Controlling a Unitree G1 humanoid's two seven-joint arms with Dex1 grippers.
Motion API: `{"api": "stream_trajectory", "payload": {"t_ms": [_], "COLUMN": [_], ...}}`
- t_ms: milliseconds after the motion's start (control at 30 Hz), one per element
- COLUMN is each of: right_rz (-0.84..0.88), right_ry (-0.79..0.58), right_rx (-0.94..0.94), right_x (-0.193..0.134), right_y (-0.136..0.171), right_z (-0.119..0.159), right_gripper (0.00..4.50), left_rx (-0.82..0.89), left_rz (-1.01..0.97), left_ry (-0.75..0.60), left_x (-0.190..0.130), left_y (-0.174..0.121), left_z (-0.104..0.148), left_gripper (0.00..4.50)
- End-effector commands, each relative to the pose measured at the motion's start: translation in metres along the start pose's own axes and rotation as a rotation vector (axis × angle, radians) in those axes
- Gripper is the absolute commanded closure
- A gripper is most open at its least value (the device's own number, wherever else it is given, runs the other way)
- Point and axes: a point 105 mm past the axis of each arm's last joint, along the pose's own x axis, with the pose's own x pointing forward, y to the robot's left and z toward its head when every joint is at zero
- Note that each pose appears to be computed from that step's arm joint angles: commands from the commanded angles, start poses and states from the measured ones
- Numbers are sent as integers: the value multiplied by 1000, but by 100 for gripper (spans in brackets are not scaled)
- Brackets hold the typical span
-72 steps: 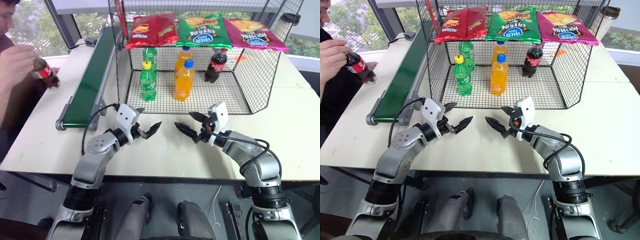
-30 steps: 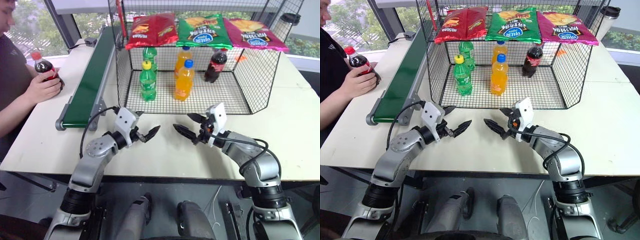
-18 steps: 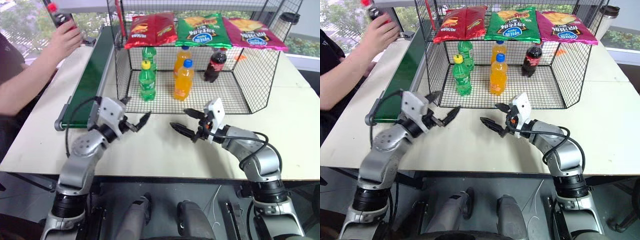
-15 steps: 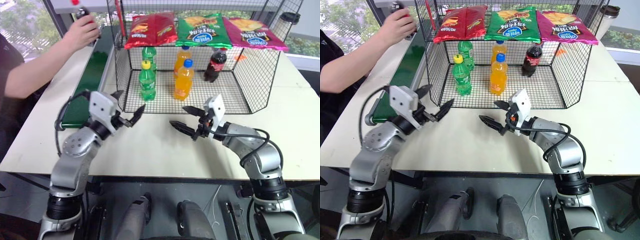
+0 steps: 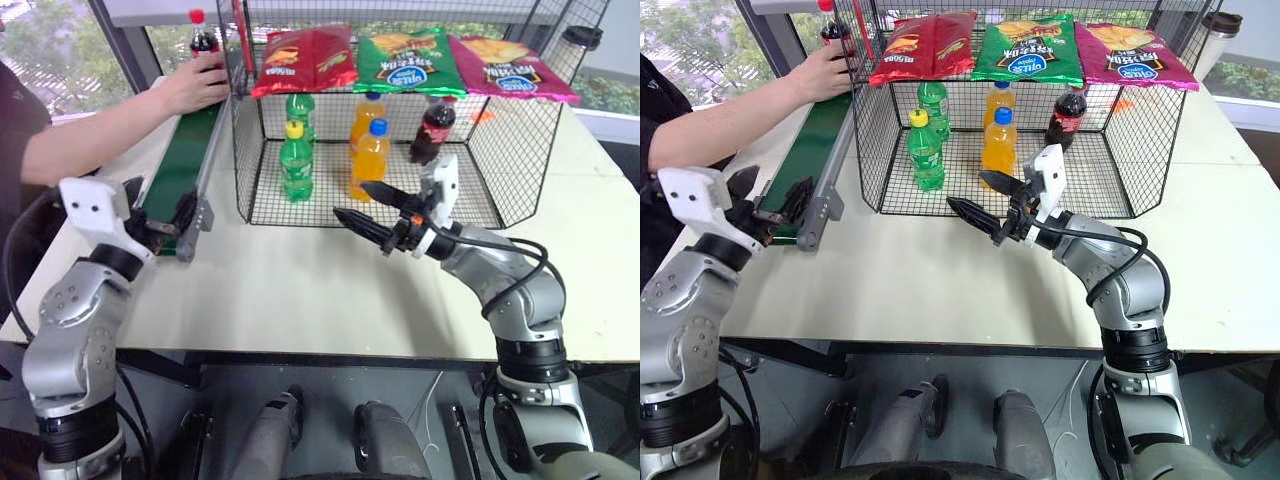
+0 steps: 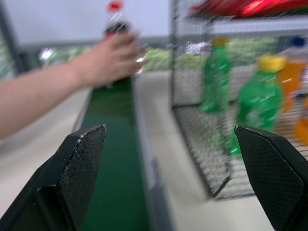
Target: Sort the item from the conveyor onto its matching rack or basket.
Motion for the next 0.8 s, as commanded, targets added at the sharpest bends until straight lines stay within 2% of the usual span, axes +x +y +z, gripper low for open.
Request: {"api": "stream_trajectory", "payload": {"t_ms": [33,300,800], "right_rz": [42,54,138], "right_ry": [-17,0,62], "right_rx": [-43,-45,-95], "right_x": [0,0,-5], "right_y": [10,13,25], "right_z": [7,2,-10], "right_gripper": [3,3,3], "left_rx": [15,30,54], "left_rz": [67,131,143], "left_ry": [-45,-12,11], "left_x": [-5,-12,-8], "left_y": [14,28,27], "left_z": [11,1,-12], "left_gripper": [0,0,0]}}
